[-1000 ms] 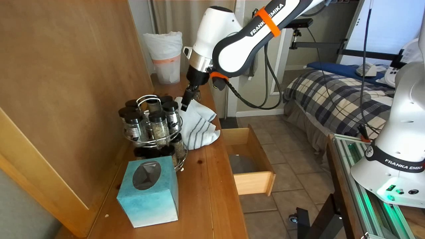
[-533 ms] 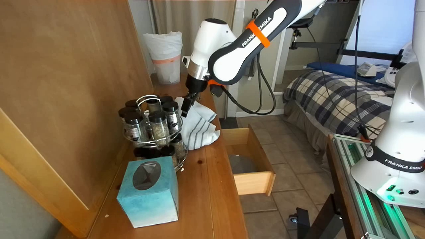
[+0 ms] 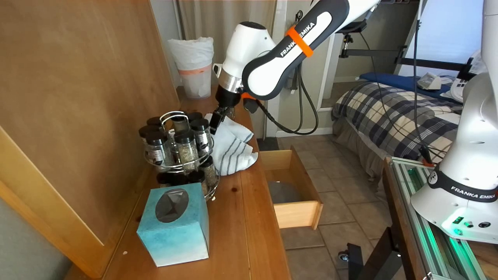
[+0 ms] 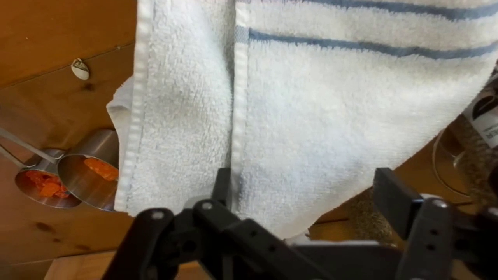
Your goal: Put the towel inside the open drawer
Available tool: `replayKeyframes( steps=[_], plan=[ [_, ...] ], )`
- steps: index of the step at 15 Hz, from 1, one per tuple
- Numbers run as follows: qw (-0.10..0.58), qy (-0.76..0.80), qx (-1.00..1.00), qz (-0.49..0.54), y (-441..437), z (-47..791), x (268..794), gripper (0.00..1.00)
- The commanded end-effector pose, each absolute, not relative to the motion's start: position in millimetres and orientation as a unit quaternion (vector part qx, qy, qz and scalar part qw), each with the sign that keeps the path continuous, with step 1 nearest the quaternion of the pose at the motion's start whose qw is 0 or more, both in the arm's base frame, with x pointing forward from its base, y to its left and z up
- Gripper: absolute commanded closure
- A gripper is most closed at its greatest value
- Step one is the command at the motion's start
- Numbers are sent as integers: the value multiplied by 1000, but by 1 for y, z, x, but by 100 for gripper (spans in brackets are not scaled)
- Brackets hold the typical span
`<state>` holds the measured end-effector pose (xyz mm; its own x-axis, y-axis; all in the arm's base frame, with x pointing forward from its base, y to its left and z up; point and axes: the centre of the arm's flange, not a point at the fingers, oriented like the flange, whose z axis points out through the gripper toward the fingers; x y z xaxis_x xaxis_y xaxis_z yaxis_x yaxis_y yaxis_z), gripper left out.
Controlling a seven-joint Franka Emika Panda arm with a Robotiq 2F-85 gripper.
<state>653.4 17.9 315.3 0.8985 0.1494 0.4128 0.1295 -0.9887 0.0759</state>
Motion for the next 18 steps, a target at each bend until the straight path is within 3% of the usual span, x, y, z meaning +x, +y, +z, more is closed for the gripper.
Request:
replayKeyframes(
  steps=[1,4,5,6,7,11,18],
  plan=[
    [21,61,970,233,23,305,667,37],
    [17,59,969,241,23,300,668,42],
    [15,58,968,243,23,300,669,49],
    [15,60,969,240,23,300,668,67],
    [14,62,969,237,24,300,668,68],
    [0,64,976,209,23,313,664,98],
    [-11,56,988,145,-6,360,633,98]
  ],
)
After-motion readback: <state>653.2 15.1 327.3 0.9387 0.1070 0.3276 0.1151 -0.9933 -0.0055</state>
